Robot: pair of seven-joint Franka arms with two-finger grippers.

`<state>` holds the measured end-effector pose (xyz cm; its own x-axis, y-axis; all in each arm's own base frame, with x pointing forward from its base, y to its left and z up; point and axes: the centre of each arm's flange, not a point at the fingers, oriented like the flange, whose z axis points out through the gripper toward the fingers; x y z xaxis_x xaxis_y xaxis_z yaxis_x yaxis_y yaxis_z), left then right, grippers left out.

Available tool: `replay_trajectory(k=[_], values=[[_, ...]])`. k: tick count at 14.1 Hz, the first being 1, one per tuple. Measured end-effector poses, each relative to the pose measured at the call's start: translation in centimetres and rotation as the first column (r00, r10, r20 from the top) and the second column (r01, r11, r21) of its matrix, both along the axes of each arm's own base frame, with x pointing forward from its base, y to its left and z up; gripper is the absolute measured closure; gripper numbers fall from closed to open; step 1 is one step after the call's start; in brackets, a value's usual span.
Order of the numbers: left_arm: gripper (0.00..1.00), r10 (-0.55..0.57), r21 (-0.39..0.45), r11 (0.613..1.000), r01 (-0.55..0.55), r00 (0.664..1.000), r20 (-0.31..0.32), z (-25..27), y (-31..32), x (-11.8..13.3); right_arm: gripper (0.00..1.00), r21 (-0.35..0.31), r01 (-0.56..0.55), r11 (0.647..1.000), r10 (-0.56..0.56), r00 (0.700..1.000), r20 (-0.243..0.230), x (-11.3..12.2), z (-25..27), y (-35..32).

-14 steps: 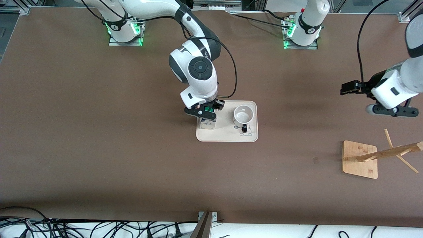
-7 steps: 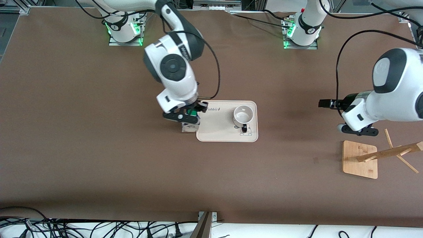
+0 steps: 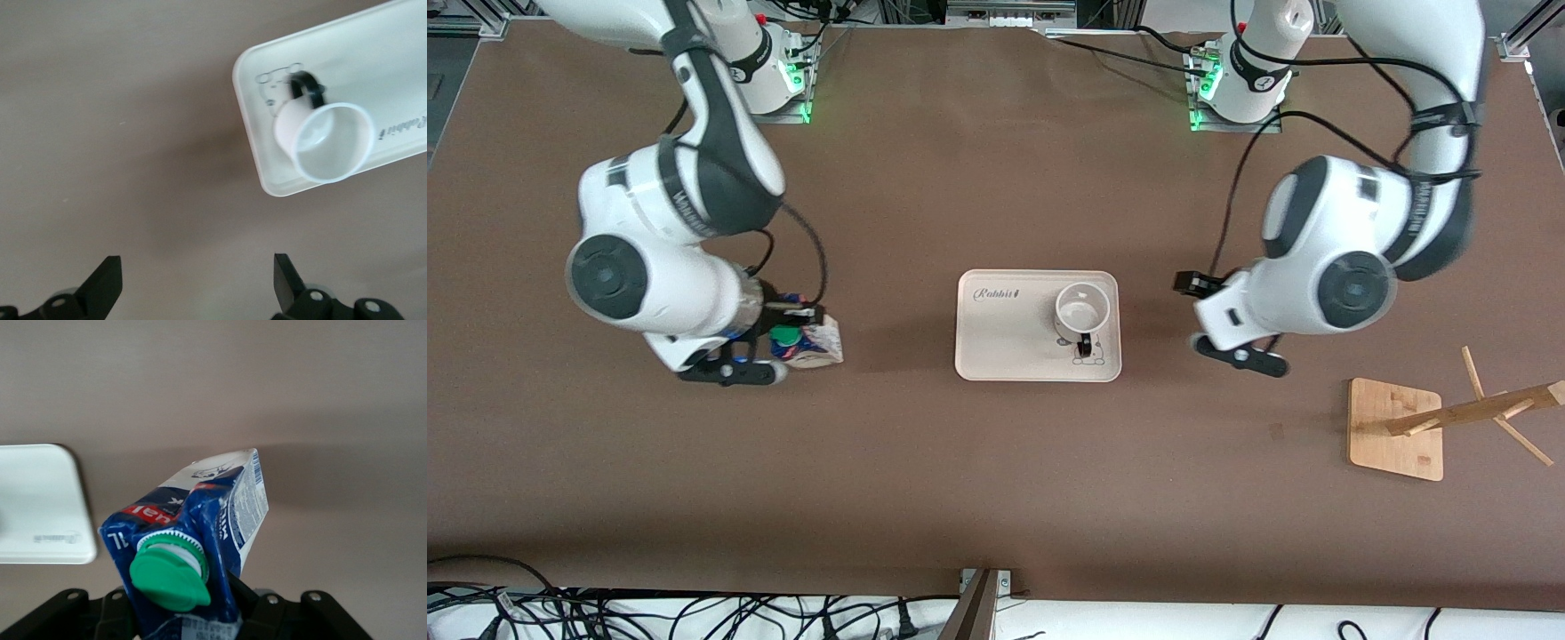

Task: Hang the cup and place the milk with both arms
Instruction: 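Carry the carton off the tray while the left gripper grasps the mug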

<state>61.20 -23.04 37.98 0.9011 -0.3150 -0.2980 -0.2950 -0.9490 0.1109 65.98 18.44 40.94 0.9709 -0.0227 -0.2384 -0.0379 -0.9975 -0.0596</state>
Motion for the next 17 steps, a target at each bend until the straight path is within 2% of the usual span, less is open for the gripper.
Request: replay_trajectory(k=[2,4,7,10,11,14,16,17], values=[[0.00,-0.058,-0.010,0.998,0.058,0.998,0.020,-1.4,-4.6,-1.2,0.68,0.019,-0.007,1.000,0.008,0.999,-0.040,0.2,-2.7,-4.7],[0.00,-0.113,-0.020,0.993,0.113,0.994,0.010,-3.2,-8.8,-2.8,0.67,0.034,0.005,0.999,-0.003,0.998,-0.061,-0.1,-5.5,-7.7],[0.00,-0.180,0.004,0.984,0.180,0.984,-0.001,-6.9,-15.1,-6.3,0.64,0.035,0.014,0.999,-0.012,0.998,-0.060,-1.1,-8.3,-9.2],[0.00,-0.141,0.047,0.989,0.140,0.990,0.025,-11.6,-20.2,-9.5,0.60,0.036,0.021,0.999,-0.020,0.999,-0.046,-2.0,-9.0,-9.5],[0.00,-0.127,0.052,0.991,0.125,0.991,0.036,-12.5,-20.7,-9.8,0.54,0.036,0.022,0.999,-0.021,0.999,-0.043,-2.2,-8.9,-9.6],[0.00,-0.099,0.058,0.994,0.096,0.994,0.050,-13.1,-20.5,-9.3,0.23,0.037,0.024,0.999,-0.022,0.999,-0.031,-2.1,-8.7,-9.6],[0.00,-0.095,0.065,0.994,0.091,0.994,0.055,-13.1,-20.0,-9.0,0.06,0.039,0.024,0.999,-0.023,1.000,-0.015,-2.0,-8.2,-9.6],[0.00,-0.095,0.071,0.993,0.091,0.994,0.059,-13.1,-19.8,-8.8,0.00,0.042,0.023,0.999,-0.023,1.000,-0.002,-1.8,-7.6,-9.6]])
